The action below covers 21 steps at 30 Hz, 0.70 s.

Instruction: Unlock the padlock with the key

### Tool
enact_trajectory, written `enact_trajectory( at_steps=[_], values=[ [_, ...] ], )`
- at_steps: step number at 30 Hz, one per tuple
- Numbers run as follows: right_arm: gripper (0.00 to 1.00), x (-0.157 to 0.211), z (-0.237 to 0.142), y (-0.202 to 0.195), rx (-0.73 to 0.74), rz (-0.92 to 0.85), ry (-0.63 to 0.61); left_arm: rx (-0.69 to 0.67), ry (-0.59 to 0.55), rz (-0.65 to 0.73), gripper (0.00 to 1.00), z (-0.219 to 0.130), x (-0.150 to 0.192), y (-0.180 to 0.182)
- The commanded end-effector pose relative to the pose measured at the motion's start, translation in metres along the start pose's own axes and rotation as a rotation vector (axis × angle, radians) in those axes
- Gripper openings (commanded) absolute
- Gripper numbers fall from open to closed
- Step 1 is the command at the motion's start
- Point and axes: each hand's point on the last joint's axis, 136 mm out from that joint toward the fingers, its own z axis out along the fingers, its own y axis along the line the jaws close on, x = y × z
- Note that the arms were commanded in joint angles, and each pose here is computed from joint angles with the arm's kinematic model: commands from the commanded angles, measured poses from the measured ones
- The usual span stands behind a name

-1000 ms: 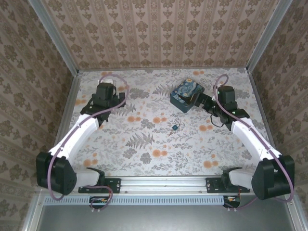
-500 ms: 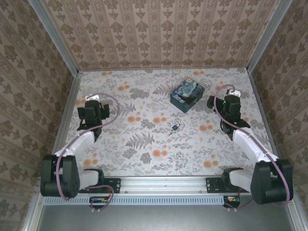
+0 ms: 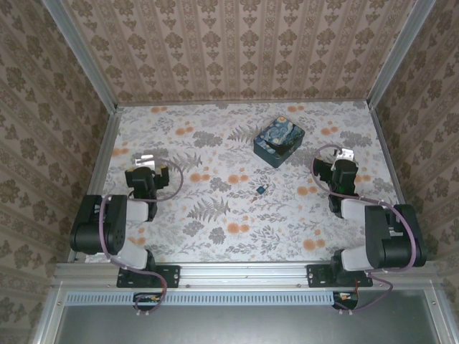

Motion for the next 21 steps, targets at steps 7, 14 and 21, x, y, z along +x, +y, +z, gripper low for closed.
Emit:
enact_trajectory(
  at_steps=[7, 14, 21],
  values=[
    [0.99, -0.009, 0.013, 0.037, -0.186, -0.085, -0.089, 0.079, -0.064, -0.030, 1.00, 0.009, -0.029, -0.003],
    [1.00, -0.008, 0.011, 0.039, -0.159, -0.108, -0.081, 0.088, -0.062, -0.036, 1.00, 0.010, -0.028, -0.003],
    [1.00, -0.009, 0.012, 0.039, -0.162, -0.110, -0.082, 0.083, -0.068, -0.030, 1.00, 0.008, -0.029, -0.004]
  ],
)
